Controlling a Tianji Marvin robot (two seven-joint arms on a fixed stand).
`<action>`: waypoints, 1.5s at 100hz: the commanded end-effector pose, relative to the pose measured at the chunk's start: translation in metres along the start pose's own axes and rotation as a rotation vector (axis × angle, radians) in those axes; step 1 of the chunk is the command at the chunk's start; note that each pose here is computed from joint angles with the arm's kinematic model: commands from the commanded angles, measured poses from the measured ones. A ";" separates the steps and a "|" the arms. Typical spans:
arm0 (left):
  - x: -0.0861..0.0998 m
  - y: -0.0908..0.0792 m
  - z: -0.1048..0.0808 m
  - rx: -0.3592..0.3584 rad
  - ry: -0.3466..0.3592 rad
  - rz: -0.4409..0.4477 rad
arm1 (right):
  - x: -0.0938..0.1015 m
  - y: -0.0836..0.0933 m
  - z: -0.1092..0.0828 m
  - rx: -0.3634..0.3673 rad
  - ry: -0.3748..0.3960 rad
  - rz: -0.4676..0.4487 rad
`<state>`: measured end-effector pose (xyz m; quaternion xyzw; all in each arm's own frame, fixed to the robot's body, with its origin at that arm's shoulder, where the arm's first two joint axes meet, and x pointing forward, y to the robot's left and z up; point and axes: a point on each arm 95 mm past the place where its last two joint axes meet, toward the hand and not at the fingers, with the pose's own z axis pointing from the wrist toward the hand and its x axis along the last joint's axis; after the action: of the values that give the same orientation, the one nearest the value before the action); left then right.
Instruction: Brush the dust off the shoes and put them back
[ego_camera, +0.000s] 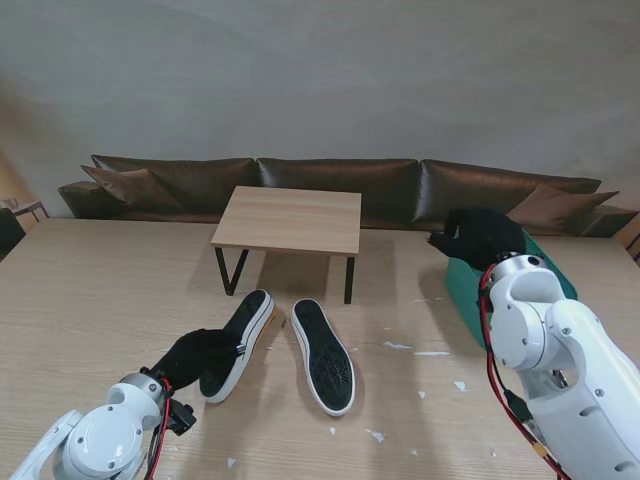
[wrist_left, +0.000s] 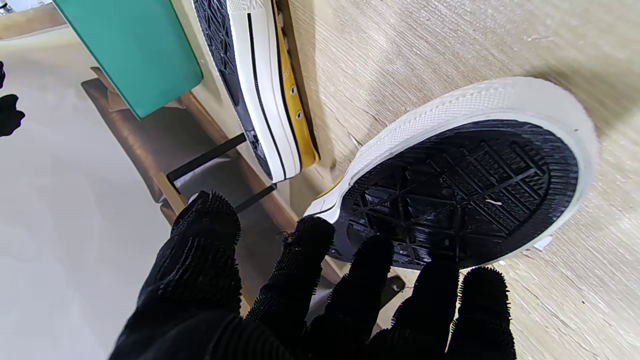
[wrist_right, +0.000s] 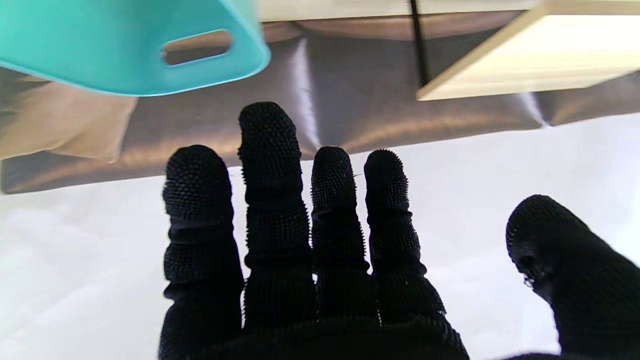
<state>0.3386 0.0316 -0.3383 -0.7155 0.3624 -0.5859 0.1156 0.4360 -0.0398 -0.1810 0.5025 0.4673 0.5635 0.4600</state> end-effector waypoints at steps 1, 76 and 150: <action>0.003 0.003 -0.001 -0.026 0.011 0.001 | 0.016 -0.013 -0.011 0.015 0.044 0.020; 0.019 -0.011 0.004 -0.047 0.034 0.048 | 0.080 -0.110 -0.062 0.047 0.207 0.355; 0.026 -0.041 0.003 -0.008 -0.003 0.139 | 0.088 -0.128 -0.068 0.066 0.210 0.432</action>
<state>0.3557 0.0401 -0.2975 -0.6866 0.4093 -0.5821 0.1492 0.3719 0.0552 -0.2927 0.5384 0.4075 0.6852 0.2729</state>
